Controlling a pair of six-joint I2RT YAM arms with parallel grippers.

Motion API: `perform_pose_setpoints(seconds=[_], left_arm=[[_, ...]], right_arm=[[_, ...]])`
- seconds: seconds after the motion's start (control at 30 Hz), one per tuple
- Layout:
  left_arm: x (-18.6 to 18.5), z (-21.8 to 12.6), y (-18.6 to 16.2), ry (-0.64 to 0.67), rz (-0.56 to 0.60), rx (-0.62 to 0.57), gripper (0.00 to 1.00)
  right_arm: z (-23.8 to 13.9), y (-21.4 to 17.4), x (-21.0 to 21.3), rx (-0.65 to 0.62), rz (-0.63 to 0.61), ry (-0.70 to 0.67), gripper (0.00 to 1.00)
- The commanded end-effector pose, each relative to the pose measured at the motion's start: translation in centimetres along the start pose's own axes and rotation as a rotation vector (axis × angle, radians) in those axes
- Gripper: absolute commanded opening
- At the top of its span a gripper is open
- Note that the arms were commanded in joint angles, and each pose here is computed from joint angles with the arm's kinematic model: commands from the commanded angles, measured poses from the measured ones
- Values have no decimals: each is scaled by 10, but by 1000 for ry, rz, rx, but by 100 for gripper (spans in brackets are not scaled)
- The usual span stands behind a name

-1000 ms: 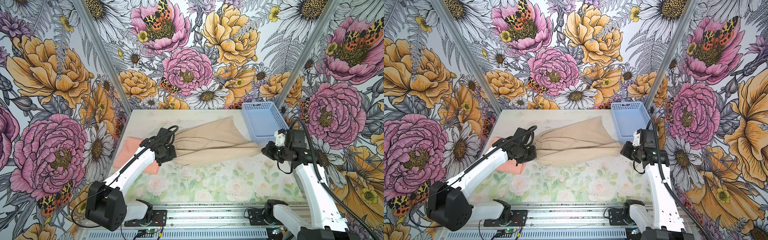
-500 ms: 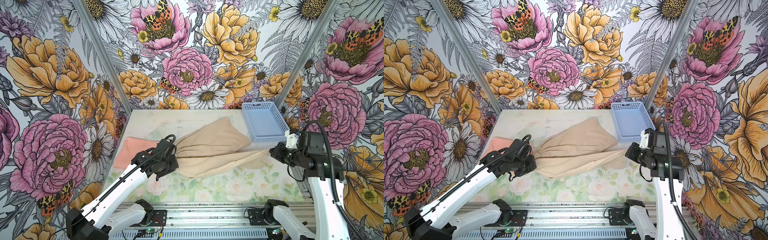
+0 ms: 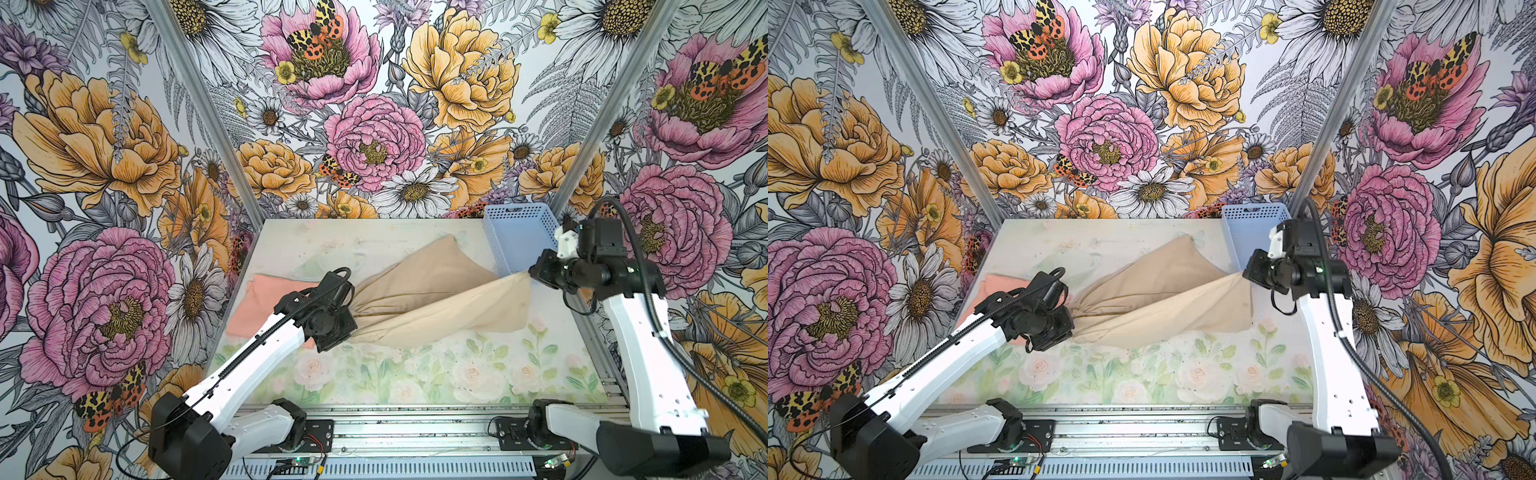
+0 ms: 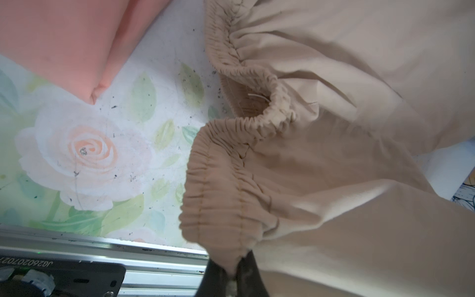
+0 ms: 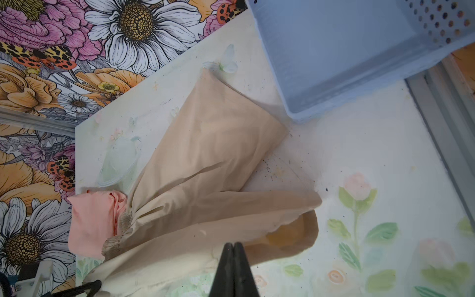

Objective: Fold and stack the mixed laundry pile

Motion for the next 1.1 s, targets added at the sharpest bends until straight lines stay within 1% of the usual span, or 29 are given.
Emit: perform_pose_setpoints(seconds=[0.0,0.1,0.17,0.2,0.27,0.3,0.37,0.4,0.43,0.53,0.63,0.7,0.83,0.93,1.07], left_arm=[[-8,8,18,-36,24,6,0],[-18,21,28,-31,37,43,0],[-27,21,31,-33,63,39,15],[-28,20,32,-31,72,30,29],[-25,17,36,-19,83,-8,53],[-20,16,37,-6,88,-38,61],[-10,12,38,9,91,-94,71],[-6,9,37,3,93,-118,74],[-2,8,35,-2,97,-136,75],[9,6,27,5,100,-165,76],[13,8,20,13,119,-199,71],[9,10,16,-17,161,-238,69],[0,19,13,-99,216,-262,68],[-1,27,14,-116,237,-269,61],[-3,34,18,-108,251,-278,49]], right_arm=[[12,54,14,-134,-93,-37,0],[35,80,24,-128,-131,-47,0],[42,87,29,-123,-149,-41,0],[45,87,30,-116,-154,-41,0],[53,84,29,-90,-161,-46,0],[57,84,27,-78,-163,-49,0],[65,81,26,-55,-161,-44,0],[68,80,27,-43,-159,-34,0],[71,78,27,-30,-158,-27,0],[82,69,22,11,-162,-27,0],[91,60,19,42,-156,-21,0],[92,56,18,45,-155,-13,0],[92,48,15,50,-150,-9,0],[92,43,13,56,-147,-5,0],[93,38,8,64,-142,-5,0]])
Point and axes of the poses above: each gripper's point midway between its finger pads, its own z axis out along the fingers, its own x axis along the line the jaws close on, y = z × x, the point moved 5 cm from there along -z, back along the fingers, and after that the axes turned 6 degrees about -z, right-handed, at the moved point
